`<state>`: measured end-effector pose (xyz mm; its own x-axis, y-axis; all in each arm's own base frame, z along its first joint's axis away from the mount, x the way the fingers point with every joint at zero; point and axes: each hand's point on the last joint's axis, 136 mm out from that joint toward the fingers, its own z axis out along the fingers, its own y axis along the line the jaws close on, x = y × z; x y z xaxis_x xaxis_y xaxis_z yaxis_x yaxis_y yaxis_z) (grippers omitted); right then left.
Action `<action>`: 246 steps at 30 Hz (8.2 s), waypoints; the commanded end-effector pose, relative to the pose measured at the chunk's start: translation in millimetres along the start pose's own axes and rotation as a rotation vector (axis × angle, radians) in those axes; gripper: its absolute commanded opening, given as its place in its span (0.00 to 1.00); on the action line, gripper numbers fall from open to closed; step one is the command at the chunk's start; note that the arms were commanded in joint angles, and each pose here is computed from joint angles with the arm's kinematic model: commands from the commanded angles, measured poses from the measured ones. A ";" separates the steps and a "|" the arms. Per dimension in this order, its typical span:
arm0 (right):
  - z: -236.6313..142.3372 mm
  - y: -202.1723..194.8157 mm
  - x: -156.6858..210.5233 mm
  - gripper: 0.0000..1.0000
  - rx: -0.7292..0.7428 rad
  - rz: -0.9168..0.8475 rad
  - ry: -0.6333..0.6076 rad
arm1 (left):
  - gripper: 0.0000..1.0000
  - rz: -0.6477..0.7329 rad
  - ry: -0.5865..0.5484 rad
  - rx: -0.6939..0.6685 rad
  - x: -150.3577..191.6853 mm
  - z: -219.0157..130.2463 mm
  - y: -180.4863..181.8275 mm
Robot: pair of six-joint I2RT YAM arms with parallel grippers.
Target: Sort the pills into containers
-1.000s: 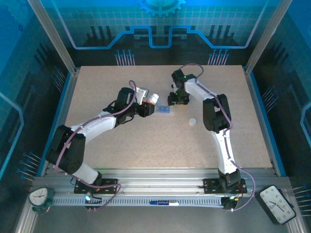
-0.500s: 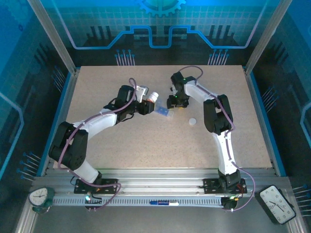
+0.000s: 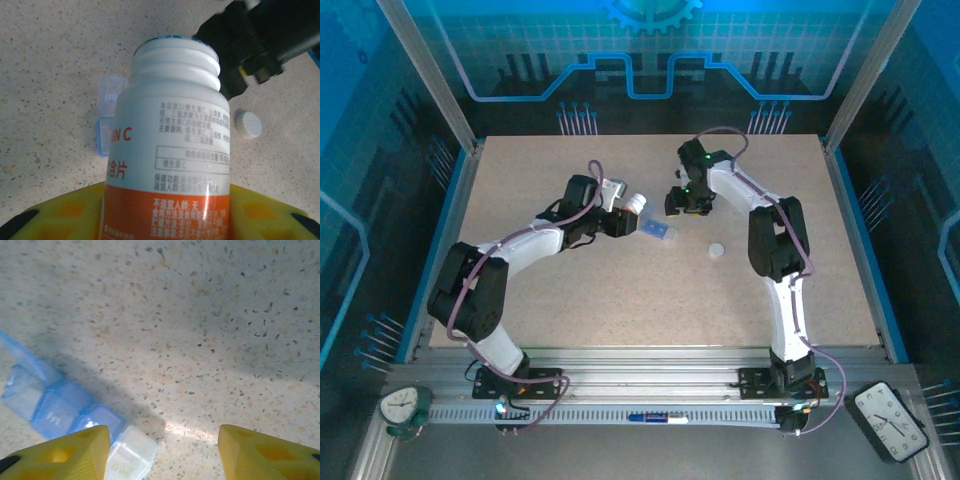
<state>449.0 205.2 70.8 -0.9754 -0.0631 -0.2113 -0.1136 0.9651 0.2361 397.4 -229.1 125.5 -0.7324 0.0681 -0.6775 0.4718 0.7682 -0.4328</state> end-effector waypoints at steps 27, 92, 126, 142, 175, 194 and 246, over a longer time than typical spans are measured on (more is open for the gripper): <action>16.2 21.4 33.2 0.60 -0.100 -0.086 0.063 | 0.00 -0.004 0.241 -0.045 31.2 15.7 16.6; 42.5 18.3 41.9 0.59 -0.069 -0.094 0.128 | 0.00 0.102 0.537 -0.223 45.5 38.7 36.3; 44.1 17.5 44.1 0.59 -0.069 -0.093 0.134 | 0.00 0.175 0.593 -0.280 35.3 32.8 40.5; 44.0 17.4 43.5 0.59 -0.068 -0.093 0.133 | 0.00 0.219 0.660 -0.306 37.1 35.3 42.8; 39.7 19.1 38.3 0.59 -0.090 -0.062 0.123 | 0.00 0.198 0.522 -0.267 30.0 34.9 32.3; 33.7 20.3 34.5 0.60 -0.098 -0.052 0.111 | 0.00 0.041 0.267 -0.124 14.0 27.0 28.7; -35.7 -73.2 92.2 0.72 0.166 0.088 0.144 | 0.00 0.494 -0.792 0.248 -188.9 -110.7 -109.9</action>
<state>371.3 136.3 71.2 -0.9960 -0.0150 -0.0886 -0.0287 0.9873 0.1561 447.4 -253.2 333.7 -0.0911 -0.1612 -0.9827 0.7561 0.6311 -0.1736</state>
